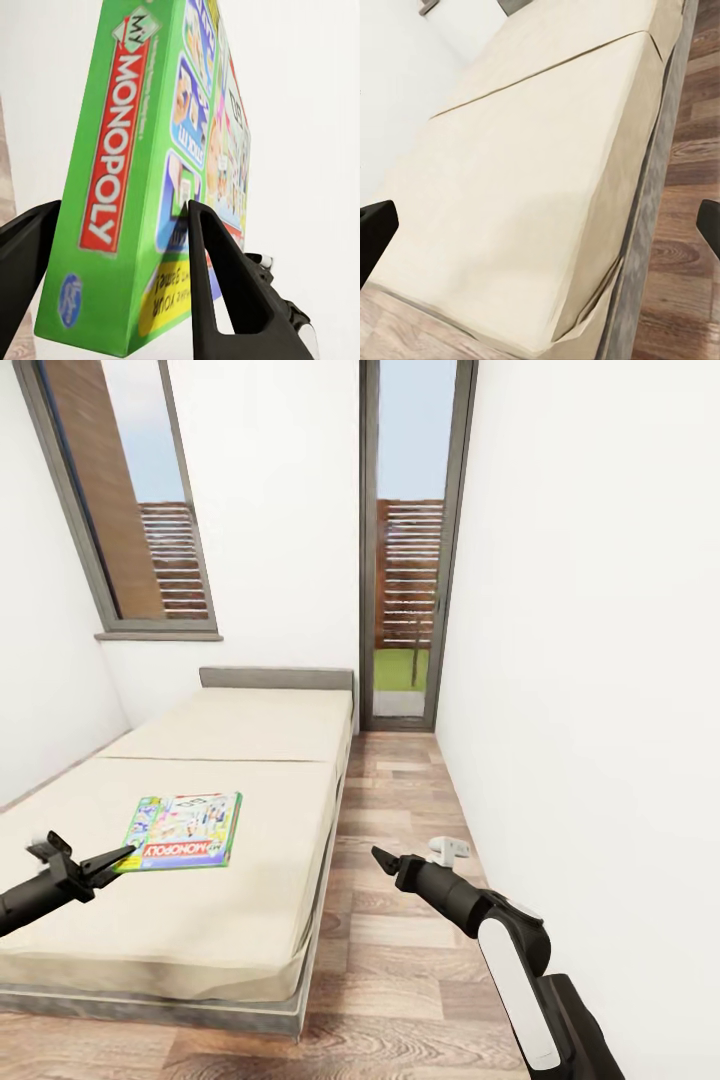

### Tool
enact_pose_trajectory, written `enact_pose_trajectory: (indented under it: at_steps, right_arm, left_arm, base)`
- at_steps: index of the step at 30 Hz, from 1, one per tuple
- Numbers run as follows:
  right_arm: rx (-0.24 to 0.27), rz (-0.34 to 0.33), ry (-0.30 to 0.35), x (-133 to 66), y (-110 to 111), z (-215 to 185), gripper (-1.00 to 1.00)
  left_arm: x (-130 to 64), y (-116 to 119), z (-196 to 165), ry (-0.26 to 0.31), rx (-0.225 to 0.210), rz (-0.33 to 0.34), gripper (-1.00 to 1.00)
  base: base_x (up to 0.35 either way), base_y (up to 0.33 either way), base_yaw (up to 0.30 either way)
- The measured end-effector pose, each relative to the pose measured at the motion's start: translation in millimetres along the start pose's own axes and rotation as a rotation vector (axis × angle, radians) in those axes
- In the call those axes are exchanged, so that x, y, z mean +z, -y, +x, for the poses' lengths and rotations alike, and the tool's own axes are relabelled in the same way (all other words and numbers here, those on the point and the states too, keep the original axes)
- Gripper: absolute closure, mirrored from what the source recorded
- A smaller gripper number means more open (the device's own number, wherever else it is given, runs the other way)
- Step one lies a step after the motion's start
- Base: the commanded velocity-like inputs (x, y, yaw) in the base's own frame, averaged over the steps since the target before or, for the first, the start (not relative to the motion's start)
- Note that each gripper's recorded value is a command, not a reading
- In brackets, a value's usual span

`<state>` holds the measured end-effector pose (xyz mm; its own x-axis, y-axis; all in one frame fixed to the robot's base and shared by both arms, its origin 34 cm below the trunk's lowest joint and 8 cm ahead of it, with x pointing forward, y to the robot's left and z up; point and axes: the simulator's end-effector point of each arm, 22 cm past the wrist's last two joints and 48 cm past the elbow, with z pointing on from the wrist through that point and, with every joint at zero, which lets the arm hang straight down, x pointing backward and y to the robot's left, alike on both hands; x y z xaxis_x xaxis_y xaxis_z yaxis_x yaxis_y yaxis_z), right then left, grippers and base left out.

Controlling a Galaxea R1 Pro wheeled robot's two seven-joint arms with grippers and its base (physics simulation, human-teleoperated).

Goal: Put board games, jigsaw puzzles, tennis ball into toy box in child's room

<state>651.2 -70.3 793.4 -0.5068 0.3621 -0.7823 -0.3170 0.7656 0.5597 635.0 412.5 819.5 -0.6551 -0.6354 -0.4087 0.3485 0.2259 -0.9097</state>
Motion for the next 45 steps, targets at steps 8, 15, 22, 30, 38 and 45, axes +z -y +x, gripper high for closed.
enact_pose_trajectory:
  at_steps: [8, 15, 22, 30, 38, 45]
  right_arm:
    - [0.0, -0.001, 0.0, 0.1, -0.2, 0.1, -1.0]
    - [0.001, -0.001, -0.001, 0.2, -0.2, 0.3, -1.0]
    - [0.001, -0.002, -0.001, 0.3, -0.2, 0.6, -1.0]
    - [0.0, -0.002, 0.002, -1.3, -6.8, -10.5, -1.0]
    - [-0.002, -0.002, 0.014, -3.8, -14.9, -26.7, -1.0]
    - [-0.002, -0.002, 0.024, -6.0, -22.0, -40.7, -1.0]
  left_arm:
    - [-3.8, -0.8, -1.5, 0.004, 0.005, -0.006, 1.0]
    - [-9.9, -4.8, 1.0, 0.005, -0.001, -0.019, 1.0]
    - [-11.8, -4.8, 0.0, 0.01, 0.0, -0.019, 1.0]
    - [-17.2, 6.7, -12.1, 0.015, 0.01, -0.032, 1.0]
    - [-14.9, 20.8, -21.1, 0.017, 0.011, -0.032, 1.0]
    - [-13.0, 32.5, -28.1, 0.017, 0.012, -0.033, 1.0]
  base:
    - [0.0, 0.0, 0.153]
    - [0.0, 0.135, 0.283]
    - [0.0, 0.019, 0.289]
    - [0.0, 0.0, 0.29]
    - [0.0, 0.0, 0.112]
    - [0.0, 0.0, 0.004]
